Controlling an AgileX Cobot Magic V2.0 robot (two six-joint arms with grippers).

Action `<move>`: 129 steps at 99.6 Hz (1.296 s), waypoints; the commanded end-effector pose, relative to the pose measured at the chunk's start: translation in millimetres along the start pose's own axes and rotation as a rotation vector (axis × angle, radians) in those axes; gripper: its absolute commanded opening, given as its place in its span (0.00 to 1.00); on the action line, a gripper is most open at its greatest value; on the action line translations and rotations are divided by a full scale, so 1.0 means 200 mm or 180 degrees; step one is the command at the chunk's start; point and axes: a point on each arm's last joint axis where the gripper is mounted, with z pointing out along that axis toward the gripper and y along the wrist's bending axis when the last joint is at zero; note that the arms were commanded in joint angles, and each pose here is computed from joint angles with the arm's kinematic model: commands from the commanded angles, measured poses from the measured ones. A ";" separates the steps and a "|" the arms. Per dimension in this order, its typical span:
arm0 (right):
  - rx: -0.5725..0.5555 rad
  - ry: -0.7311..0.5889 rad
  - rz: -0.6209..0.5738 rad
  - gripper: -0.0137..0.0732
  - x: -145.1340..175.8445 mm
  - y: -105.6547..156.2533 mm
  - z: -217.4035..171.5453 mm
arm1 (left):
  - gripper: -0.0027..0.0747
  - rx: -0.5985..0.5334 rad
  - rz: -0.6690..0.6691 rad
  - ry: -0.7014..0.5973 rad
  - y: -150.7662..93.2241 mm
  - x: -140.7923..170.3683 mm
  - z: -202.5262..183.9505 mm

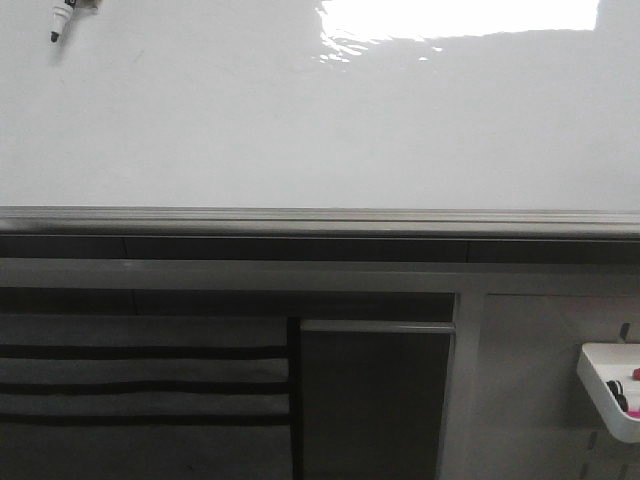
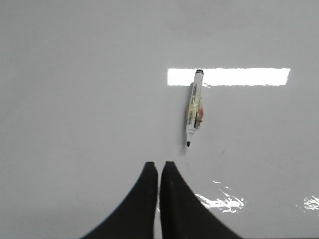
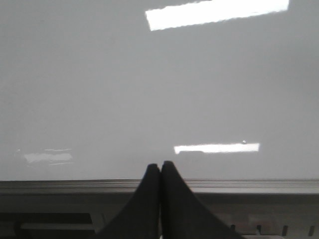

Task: Write number 3 on whiteboard

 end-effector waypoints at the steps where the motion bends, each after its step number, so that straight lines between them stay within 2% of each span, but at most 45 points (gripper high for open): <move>1: -0.0002 -0.0048 -0.0241 0.07 -0.17 0.01 -0.01 | 0.01 -0.0044 0.0093 0.0032 0.00 -0.15 0.00; 13: -0.0010 -0.0052 -0.0307 0.07 -0.33 0.01 -0.01 | 0.01 -0.0090 0.0205 0.0271 0.00 -0.26 0.05; 28: -0.0019 -0.0182 -0.0274 0.07 -0.45 0.02 0.00 | 0.01 -0.0088 0.0206 0.0300 0.00 -0.32 0.10; 95: -0.0025 -0.0217 -0.0253 0.09 -0.46 0.02 0.00 | 0.01 -0.0084 0.0194 0.0384 0.00 -0.31 0.14; 104: -0.0031 -0.0155 -0.0253 0.19 -0.45 0.02 0.00 | 0.01 -0.0083 0.0194 0.0358 0.00 -0.31 0.14; 109: -0.0033 -0.0134 -0.0253 0.29 -0.44 0.02 0.00 | 0.02 -0.0091 0.0218 0.0358 0.00 -0.31 0.14; 115: -0.0033 -0.0134 -0.0253 0.46 -0.44 0.02 0.00 | 0.06 -0.0106 0.0265 0.0358 0.01 -0.31 0.14; 122: -0.0033 -0.0134 -0.0253 0.66 -0.44 0.02 0.00 | 0.17 -0.0119 0.0303 0.0367 0.01 -0.31 0.14; 129: -0.0033 -0.0134 -0.0253 0.82 -0.44 0.02 0.00 | 0.36 -0.0121 0.0311 0.0371 0.01 -0.31 0.14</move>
